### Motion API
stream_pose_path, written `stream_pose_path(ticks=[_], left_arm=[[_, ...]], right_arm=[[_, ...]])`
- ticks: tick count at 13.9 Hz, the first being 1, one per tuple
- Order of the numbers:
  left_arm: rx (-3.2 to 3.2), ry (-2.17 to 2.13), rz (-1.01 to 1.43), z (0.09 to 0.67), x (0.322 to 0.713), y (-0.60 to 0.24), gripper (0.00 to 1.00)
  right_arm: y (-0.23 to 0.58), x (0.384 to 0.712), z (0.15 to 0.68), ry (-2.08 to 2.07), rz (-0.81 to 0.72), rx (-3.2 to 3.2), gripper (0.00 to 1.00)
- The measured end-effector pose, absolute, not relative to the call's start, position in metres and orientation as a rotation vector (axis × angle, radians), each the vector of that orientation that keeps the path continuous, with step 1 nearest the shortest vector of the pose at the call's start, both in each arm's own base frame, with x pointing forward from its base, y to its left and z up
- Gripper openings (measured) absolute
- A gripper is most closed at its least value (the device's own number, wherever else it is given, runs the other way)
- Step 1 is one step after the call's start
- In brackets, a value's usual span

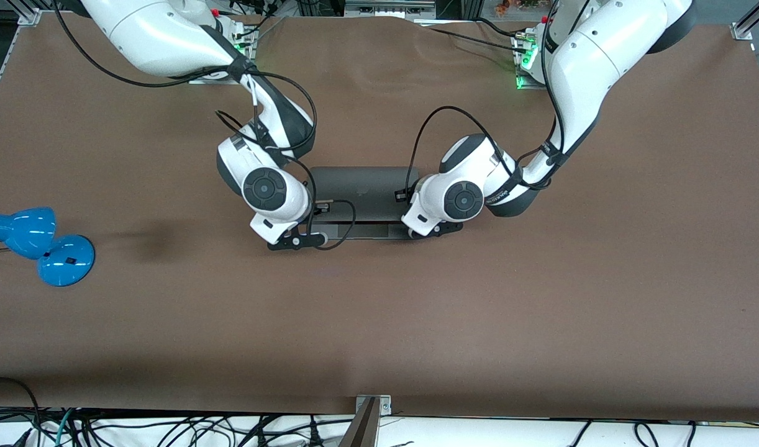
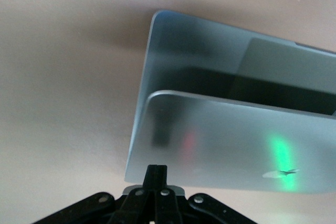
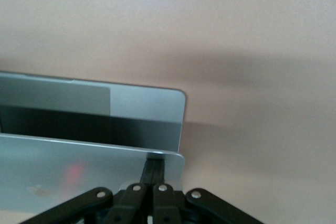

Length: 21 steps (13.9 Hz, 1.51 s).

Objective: Close laptop with both arms from behind

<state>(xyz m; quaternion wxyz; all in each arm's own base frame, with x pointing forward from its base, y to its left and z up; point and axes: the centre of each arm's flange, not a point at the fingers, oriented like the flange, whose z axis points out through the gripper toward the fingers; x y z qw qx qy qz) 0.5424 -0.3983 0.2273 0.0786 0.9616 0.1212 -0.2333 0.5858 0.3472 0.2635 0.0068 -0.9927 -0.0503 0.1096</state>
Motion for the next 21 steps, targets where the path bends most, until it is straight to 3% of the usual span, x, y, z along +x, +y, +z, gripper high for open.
stream_pose_path(ticks=[15,18,21], left_arm=[[2.895,0.377,-0.658,0.173,0.556,-0.394,0.01],[2.891,0.391,-0.635,0.175,0.562,-0.391,0.25],[2.886,0.405,-0.608,0.182,0.572,-0.388,0.55]], right_arm=[[0.352,0.6,0.188,-0.175,0.261,-3.074,0.01],[0.35,0.603,0.19,-0.169,0.249,-3.071,0.01],[0.337,0.621,0.206,-0.121,0.203,-3.062,0.26]])
